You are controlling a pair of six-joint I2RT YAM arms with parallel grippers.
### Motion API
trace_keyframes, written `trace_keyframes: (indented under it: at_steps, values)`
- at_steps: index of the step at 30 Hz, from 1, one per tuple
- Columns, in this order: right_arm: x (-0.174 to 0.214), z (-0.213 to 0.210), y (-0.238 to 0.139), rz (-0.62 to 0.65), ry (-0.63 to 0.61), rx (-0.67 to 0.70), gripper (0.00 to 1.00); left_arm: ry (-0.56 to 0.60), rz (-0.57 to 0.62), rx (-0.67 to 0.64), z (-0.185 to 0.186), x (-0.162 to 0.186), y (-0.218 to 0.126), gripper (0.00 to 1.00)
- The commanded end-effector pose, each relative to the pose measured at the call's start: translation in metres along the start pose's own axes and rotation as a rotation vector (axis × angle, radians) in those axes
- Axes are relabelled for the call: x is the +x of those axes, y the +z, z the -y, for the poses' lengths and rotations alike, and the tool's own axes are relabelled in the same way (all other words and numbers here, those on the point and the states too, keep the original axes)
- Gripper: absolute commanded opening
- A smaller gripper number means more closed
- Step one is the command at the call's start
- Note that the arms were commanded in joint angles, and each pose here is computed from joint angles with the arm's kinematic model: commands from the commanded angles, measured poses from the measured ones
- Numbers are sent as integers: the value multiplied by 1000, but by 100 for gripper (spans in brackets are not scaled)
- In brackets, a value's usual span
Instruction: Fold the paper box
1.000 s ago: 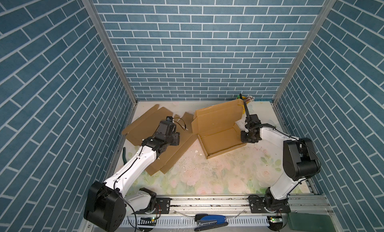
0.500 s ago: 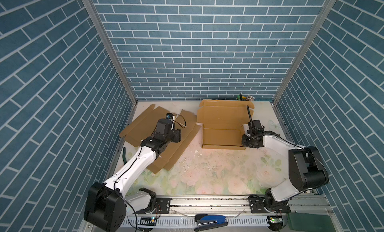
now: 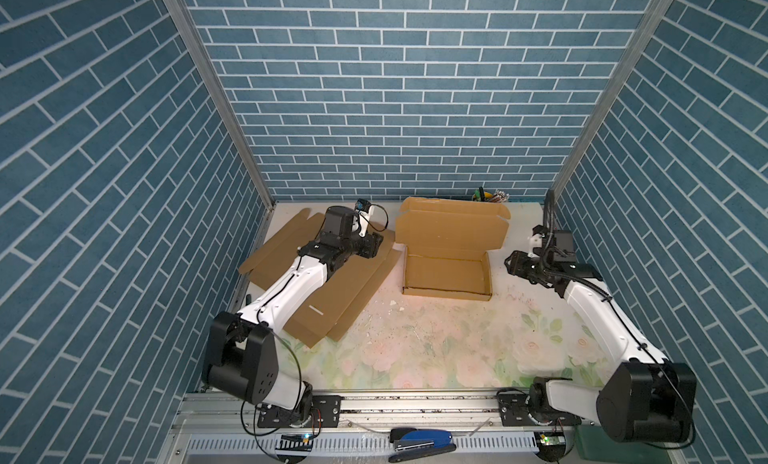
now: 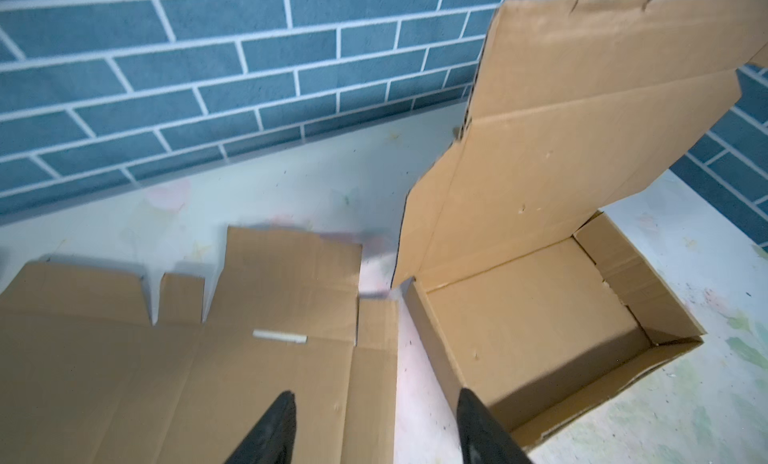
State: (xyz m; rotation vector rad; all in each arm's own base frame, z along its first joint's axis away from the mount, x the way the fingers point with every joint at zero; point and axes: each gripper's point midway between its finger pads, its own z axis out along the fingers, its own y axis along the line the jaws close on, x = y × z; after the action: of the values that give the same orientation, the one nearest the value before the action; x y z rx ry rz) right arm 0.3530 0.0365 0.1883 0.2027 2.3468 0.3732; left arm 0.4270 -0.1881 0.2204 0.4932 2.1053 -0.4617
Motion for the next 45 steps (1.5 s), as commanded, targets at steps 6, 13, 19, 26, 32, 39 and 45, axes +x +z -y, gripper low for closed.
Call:
trace_keyframes:
  at_steps: [6, 13, 19, 26, 32, 39, 45]
  values:
    - [-80, -15, -1, 234, -263, -152, 60, 119, 45, 300, 11, -26, 35, 64]
    - [-96, -36, 29, 204, -400, -303, 65, 136, -3, 392, 18, -20, 58, 64]
    - [-93, -46, 51, 138, -437, -413, 66, 157, -59, 418, 26, -7, 79, 64]
    - [-85, -60, 58, 83, -456, -540, 60, 189, -87, 424, 35, -4, 92, 57]
    - [-78, -59, 62, 52, -471, -543, 53, 191, -95, 398, 33, -1, 102, 42]
    - [-69, -60, 66, 16, -495, -543, 39, 191, -95, 398, 34, -1, 102, 20]
    - [-66, -64, 64, 13, -502, -539, 26, 179, -101, 389, 34, 2, 102, 4]
